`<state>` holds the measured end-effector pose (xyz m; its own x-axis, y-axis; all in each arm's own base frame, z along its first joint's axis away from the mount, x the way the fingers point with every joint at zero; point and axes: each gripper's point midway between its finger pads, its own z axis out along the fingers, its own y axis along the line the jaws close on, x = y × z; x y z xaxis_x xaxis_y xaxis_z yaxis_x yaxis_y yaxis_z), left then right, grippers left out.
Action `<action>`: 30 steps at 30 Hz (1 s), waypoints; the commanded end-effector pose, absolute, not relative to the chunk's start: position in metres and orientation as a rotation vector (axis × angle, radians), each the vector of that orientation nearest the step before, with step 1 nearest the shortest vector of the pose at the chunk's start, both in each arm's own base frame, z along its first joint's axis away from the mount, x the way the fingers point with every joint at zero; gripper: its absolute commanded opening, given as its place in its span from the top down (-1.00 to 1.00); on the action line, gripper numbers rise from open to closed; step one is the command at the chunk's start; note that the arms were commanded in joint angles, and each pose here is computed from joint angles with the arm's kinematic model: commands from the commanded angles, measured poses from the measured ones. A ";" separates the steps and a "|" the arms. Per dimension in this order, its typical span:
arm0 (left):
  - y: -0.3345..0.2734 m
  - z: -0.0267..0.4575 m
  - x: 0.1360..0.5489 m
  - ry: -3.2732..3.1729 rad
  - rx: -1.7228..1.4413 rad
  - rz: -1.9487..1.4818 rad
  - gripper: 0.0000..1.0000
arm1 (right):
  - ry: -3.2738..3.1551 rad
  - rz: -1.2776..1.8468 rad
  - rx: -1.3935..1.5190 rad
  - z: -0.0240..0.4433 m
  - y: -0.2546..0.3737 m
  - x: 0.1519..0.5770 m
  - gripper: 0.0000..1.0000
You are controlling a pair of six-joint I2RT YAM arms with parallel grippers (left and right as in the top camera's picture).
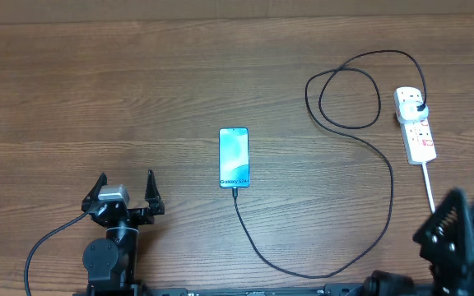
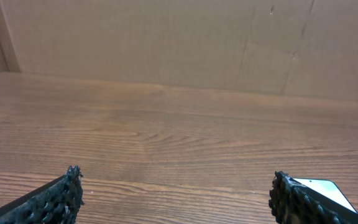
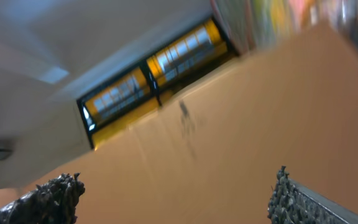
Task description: Plug charger to phone and switch on socket
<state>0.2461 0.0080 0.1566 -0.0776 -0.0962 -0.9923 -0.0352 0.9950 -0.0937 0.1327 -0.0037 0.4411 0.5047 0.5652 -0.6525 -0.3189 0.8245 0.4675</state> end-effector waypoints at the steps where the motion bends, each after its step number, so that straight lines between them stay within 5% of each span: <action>1: 0.009 0.156 0.246 1.646 -0.078 -0.026 -0.99 | 0.956 0.753 0.385 0.421 0.004 0.147 -1.00; 30: 0.009 0.156 0.246 1.646 -0.078 -0.026 -1.00 | 1.334 0.717 0.527 0.304 0.009 0.203 -1.00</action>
<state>0.2461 0.0080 0.1566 -0.0776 -0.0962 -0.9923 -0.0352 0.9950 -0.0937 0.1950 0.0118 0.3212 0.0762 0.7473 -0.6601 -0.1971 0.6602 0.7247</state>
